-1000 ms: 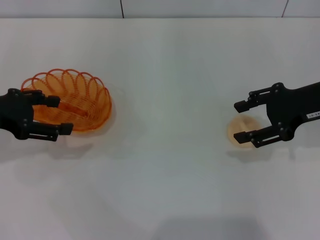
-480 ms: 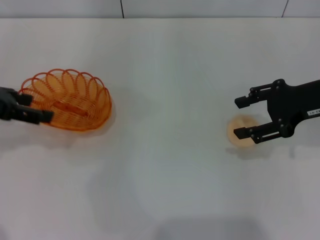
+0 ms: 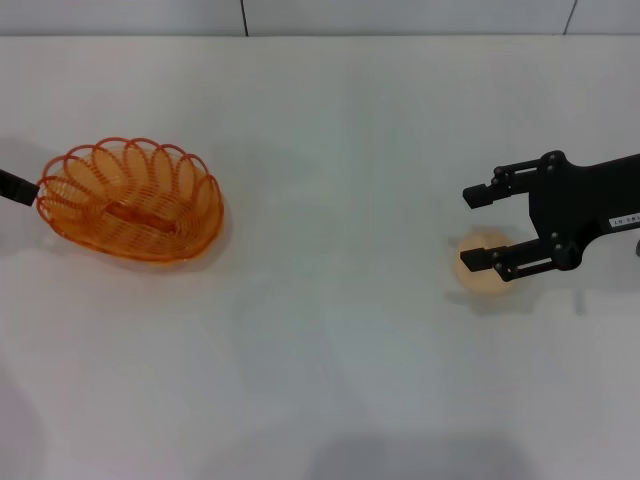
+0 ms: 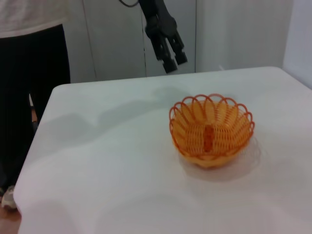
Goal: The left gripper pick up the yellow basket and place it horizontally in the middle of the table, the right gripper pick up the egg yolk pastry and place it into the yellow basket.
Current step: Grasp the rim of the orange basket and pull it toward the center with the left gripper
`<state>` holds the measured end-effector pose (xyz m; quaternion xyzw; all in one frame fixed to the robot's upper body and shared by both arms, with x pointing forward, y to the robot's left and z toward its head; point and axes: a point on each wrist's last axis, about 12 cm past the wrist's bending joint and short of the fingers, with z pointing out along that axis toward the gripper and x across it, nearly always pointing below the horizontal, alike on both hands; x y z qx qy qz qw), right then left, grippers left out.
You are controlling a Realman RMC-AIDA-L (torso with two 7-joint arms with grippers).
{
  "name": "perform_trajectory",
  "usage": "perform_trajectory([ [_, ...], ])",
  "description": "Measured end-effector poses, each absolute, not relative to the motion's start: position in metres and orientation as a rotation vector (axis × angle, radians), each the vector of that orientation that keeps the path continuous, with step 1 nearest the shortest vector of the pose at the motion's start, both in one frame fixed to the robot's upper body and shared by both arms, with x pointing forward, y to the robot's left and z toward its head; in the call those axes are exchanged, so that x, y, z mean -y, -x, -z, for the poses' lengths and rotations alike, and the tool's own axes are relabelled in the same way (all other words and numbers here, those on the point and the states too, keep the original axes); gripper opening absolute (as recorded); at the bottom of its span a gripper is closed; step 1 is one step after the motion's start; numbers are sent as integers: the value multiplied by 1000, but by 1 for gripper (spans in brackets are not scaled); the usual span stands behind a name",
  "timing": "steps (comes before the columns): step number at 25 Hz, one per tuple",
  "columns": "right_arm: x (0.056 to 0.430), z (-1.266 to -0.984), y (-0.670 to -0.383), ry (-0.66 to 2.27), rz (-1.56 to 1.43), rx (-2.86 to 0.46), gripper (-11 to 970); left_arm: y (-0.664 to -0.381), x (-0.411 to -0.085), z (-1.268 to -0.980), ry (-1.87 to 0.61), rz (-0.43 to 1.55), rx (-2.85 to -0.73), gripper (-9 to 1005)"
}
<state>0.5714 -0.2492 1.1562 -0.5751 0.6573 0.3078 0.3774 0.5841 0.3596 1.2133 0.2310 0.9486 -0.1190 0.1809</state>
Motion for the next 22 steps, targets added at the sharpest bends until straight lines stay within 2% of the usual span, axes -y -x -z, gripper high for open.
perform_trajectory([
  [10,250,-1152,-568,1452,-808,-1678,719,-603,-362,-1197,-615,208,-2705,879],
  [22,249,-1147,-568,1428,-827,-1658,719,-615,-371,-1165,-587,167,-2670,879],
])
